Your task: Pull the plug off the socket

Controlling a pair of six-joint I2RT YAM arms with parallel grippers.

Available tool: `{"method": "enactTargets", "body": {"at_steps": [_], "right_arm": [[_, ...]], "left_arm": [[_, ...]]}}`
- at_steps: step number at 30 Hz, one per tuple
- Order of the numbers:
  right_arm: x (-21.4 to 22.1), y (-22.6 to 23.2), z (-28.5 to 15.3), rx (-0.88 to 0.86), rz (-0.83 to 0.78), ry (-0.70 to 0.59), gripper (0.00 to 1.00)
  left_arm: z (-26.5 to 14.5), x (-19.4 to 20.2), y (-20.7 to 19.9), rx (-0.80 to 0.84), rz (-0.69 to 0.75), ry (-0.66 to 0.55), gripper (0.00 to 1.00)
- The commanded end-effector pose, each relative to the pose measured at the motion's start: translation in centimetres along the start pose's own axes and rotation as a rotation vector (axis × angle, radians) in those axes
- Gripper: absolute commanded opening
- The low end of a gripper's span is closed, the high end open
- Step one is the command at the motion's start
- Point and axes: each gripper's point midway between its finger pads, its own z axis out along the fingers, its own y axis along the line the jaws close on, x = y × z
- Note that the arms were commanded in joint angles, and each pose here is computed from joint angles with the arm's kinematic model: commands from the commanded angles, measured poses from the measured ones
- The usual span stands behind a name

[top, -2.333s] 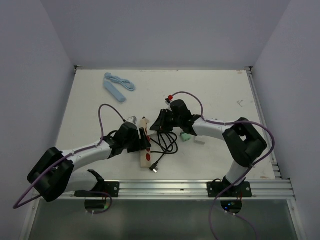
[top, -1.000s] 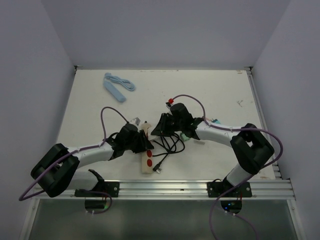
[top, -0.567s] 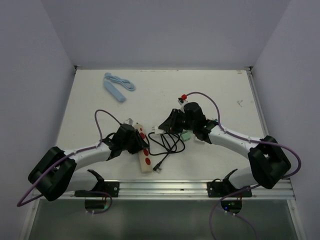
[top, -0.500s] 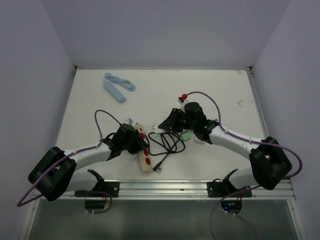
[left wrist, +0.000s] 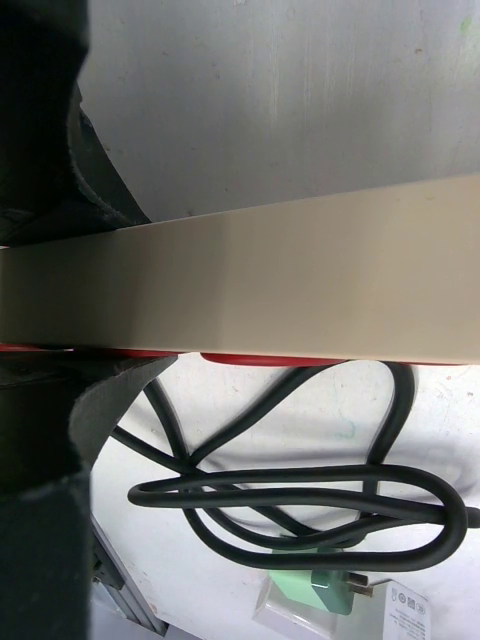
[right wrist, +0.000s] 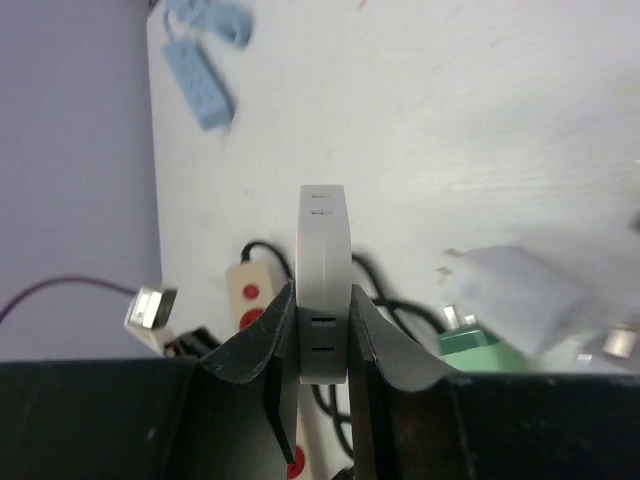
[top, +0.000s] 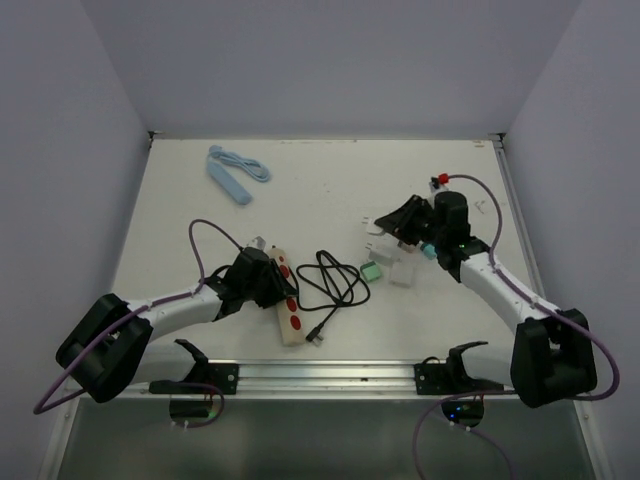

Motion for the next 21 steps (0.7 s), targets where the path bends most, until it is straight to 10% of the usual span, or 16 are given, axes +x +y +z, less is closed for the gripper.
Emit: {"method": "enactTargets", "body": {"at_steps": [1,9,21], "right_arm": [[-4.2,-4.3,-3.2,0.125,0.020,-0.139,0.00],[-8.6,-15.4,-7.8,0.371,0.278,-0.376,0.00],[-6.5,-21.2,-6.5,0.438,0.431,-0.353,0.13]], "left_arm": [[-0.1,1.0,4.9,-0.175,0.014,0.018,0.00],[-0.1,0.6,4.2,-0.156,0.028,0.006,0.00],[-0.1,-0.7,3.6,-0.152,0.041,-0.011,0.00]]}}
